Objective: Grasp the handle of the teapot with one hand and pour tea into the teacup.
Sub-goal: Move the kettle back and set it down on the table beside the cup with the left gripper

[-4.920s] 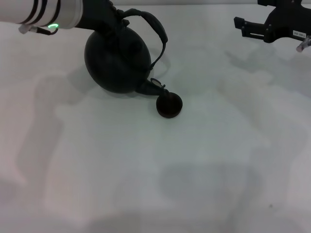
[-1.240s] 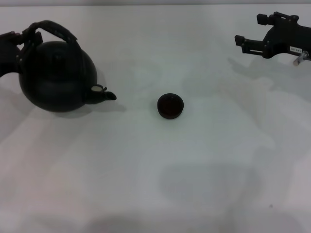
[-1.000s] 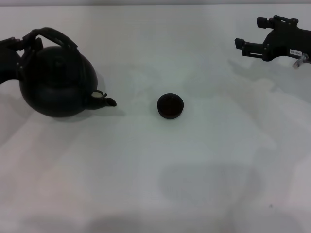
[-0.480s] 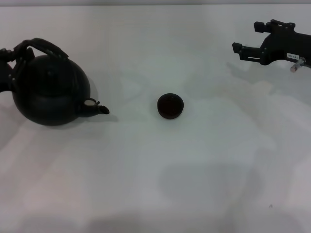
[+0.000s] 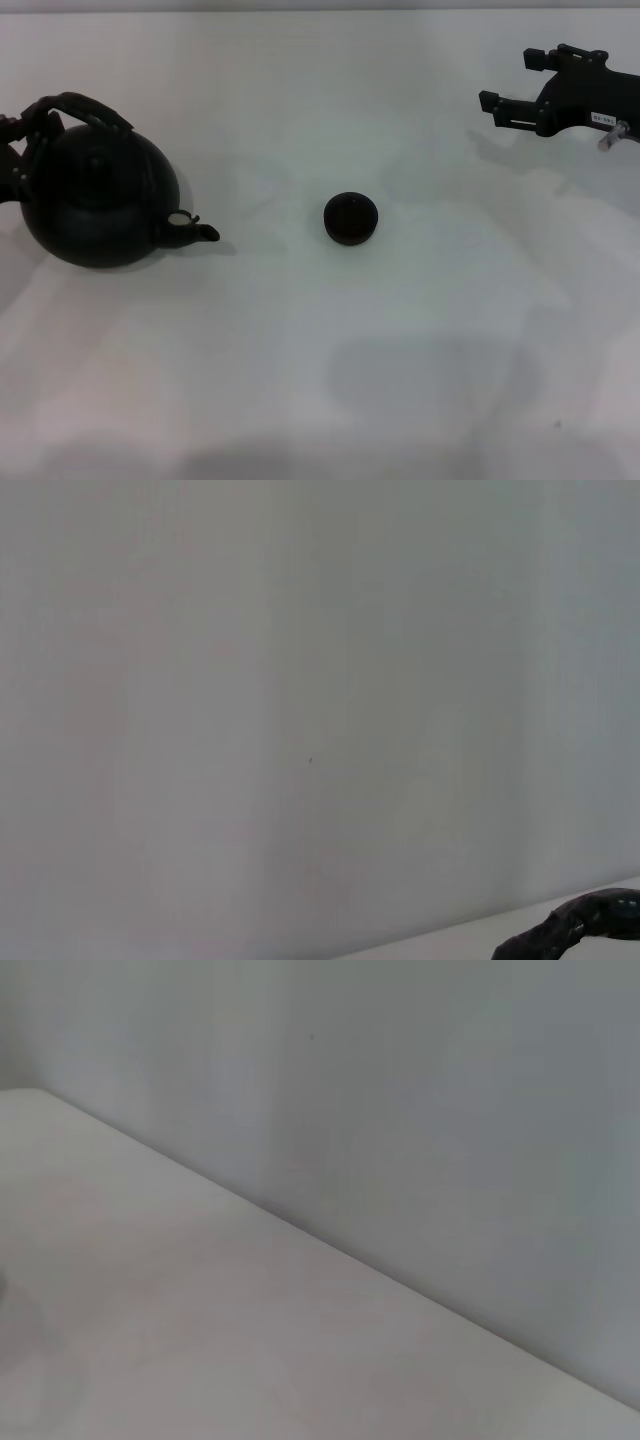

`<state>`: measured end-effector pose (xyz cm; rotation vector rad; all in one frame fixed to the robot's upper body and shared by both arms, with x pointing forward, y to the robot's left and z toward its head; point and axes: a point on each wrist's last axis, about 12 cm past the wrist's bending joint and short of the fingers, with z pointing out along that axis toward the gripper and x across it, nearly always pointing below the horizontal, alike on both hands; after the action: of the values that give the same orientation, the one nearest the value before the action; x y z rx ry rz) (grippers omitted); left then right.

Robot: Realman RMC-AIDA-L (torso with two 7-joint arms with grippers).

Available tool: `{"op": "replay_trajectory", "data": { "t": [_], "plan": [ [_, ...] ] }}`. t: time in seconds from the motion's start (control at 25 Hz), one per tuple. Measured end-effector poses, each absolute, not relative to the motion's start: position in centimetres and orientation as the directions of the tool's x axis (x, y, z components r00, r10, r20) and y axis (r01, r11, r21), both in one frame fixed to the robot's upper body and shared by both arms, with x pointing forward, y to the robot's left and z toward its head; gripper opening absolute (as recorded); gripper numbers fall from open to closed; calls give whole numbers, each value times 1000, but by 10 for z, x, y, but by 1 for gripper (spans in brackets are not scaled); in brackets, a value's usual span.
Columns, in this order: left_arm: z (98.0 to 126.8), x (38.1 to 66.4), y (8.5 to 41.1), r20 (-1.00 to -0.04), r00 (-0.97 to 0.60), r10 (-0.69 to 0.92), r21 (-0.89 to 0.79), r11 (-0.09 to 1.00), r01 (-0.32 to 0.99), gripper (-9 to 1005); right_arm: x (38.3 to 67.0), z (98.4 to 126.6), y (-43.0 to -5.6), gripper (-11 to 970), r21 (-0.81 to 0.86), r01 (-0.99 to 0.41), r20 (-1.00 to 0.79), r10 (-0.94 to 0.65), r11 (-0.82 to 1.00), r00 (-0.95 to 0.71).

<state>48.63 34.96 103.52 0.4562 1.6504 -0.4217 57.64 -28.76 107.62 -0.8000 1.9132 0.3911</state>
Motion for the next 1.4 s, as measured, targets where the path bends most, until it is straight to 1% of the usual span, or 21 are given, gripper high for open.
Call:
{"op": "replay_trajectory", "data": {
  "t": [0.56,1.4],
  "plan": [
    [1027,478,348,-993,-73,90,44,875,481,147,576,1073,-289,843,-60,-673,-882,-356,737,-310],
    [1022,473,350,-993,-63,99,62,898,435,124,576,1070,-290,842,-53,-665,-877,-353,745,-325]
  ]
}}
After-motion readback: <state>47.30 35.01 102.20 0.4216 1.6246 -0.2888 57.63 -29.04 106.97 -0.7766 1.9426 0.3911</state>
